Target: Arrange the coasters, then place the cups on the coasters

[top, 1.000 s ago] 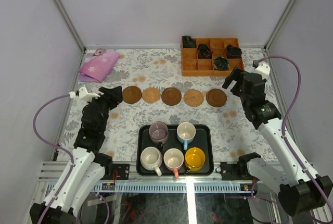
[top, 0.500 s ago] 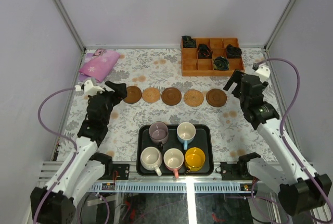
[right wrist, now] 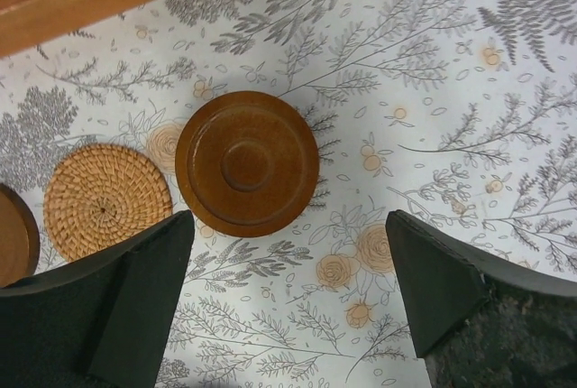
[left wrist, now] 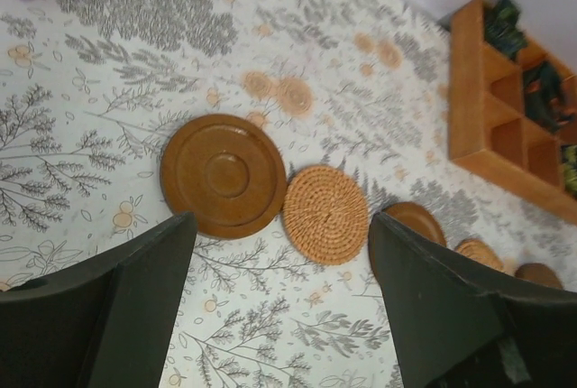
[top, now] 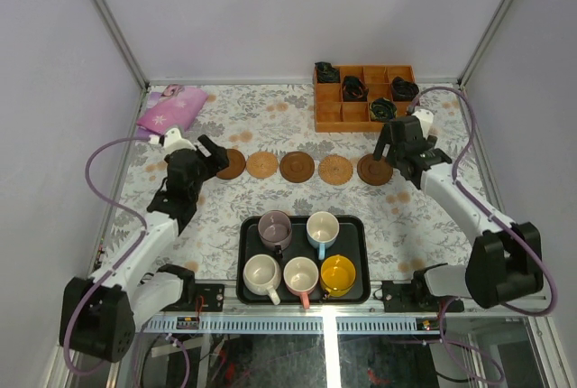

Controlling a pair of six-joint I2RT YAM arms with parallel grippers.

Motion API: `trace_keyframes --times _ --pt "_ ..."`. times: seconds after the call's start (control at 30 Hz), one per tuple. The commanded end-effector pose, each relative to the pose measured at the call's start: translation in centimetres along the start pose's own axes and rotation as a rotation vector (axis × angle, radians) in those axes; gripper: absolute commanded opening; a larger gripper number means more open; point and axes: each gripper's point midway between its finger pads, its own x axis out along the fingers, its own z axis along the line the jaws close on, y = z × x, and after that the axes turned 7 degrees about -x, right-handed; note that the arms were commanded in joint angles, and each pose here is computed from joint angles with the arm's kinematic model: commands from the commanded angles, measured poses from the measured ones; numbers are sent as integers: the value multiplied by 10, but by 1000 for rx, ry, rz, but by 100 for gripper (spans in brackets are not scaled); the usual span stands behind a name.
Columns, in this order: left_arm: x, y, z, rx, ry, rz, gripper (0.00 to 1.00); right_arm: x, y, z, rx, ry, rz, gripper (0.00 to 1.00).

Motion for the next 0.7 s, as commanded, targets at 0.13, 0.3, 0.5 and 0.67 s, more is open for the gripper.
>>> trace_keyframes --times 0.13,0.3,0.5,0.67 --pt "20 9 -13 20 -24 104 70 1 -9 39 -115 -168 100 89" --pt "30 14 -27 48 3 175 51 9 -16 51 -139 -188 154 69" --pt "38 29 -24 85 -10 244 22 17 5 74 -139 -290 246 35" --pt "38 38 -20 87 -18 284 7 20 38 66 -124 -254 349 26"
